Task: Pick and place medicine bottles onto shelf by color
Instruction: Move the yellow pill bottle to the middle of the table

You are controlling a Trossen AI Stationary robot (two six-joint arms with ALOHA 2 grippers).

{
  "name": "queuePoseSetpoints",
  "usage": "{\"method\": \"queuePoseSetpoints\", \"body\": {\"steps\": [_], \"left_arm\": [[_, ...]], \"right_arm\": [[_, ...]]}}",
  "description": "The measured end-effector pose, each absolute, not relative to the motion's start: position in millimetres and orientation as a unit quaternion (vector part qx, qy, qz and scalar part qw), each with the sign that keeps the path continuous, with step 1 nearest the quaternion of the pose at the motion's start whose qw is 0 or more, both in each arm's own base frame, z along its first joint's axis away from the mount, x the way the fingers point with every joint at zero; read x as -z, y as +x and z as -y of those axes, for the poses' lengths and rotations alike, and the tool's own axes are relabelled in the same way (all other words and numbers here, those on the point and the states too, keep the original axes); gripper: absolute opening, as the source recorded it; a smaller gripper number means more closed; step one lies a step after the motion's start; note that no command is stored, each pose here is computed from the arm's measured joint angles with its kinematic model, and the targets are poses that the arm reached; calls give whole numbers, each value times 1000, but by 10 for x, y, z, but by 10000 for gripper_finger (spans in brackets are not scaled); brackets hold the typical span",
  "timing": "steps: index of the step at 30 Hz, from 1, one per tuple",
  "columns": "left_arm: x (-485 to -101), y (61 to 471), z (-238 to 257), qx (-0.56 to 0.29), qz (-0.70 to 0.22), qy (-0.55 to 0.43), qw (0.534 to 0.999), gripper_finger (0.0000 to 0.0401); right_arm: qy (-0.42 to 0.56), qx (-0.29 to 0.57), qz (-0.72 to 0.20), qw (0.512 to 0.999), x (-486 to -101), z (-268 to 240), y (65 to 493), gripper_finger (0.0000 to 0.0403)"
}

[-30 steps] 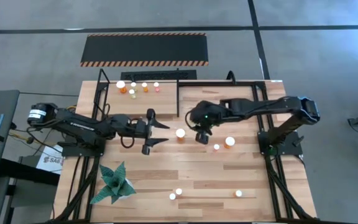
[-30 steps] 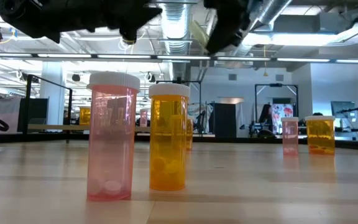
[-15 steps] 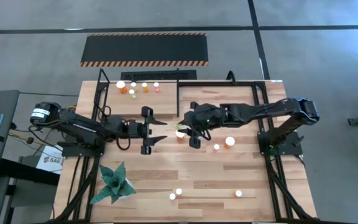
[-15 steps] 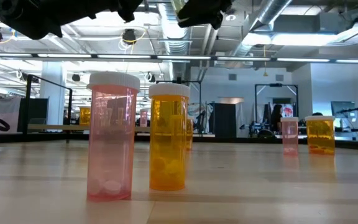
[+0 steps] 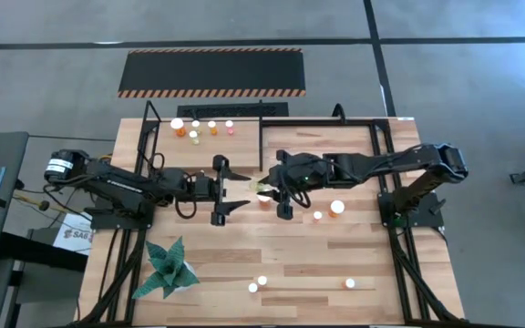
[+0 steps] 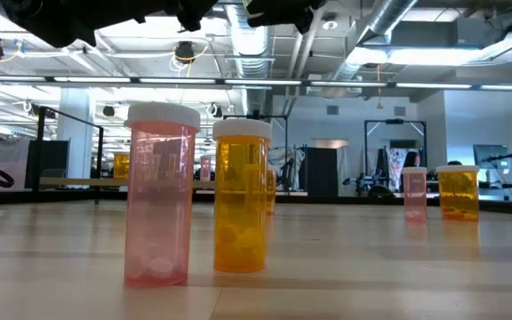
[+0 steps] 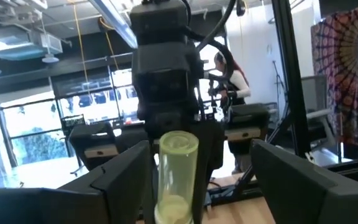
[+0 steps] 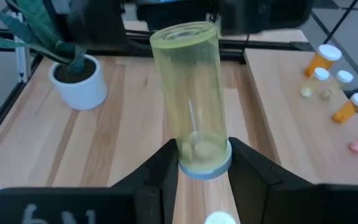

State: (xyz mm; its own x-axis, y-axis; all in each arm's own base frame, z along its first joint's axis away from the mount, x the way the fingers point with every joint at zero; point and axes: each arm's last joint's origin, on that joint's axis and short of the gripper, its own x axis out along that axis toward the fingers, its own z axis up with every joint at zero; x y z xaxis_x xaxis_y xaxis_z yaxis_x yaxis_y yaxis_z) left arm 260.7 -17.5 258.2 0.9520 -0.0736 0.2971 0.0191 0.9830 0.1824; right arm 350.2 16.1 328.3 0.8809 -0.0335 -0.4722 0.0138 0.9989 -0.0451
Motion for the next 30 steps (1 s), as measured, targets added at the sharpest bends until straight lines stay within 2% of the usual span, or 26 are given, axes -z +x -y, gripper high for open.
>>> {"method": "queuePoseSetpoints", "body": {"steps": [6, 30], "left_arm": [[-2635, 2622, 159, -4, 160, 75, 984, 279], [-2627, 2665, 161, -3, 180, 52, 982, 277]], "right_arm": [[-28, 11, -227, 974, -3313, -159, 3518, 137], [-37, 6, -174, 984, -3409, -165, 3559, 136]]}}
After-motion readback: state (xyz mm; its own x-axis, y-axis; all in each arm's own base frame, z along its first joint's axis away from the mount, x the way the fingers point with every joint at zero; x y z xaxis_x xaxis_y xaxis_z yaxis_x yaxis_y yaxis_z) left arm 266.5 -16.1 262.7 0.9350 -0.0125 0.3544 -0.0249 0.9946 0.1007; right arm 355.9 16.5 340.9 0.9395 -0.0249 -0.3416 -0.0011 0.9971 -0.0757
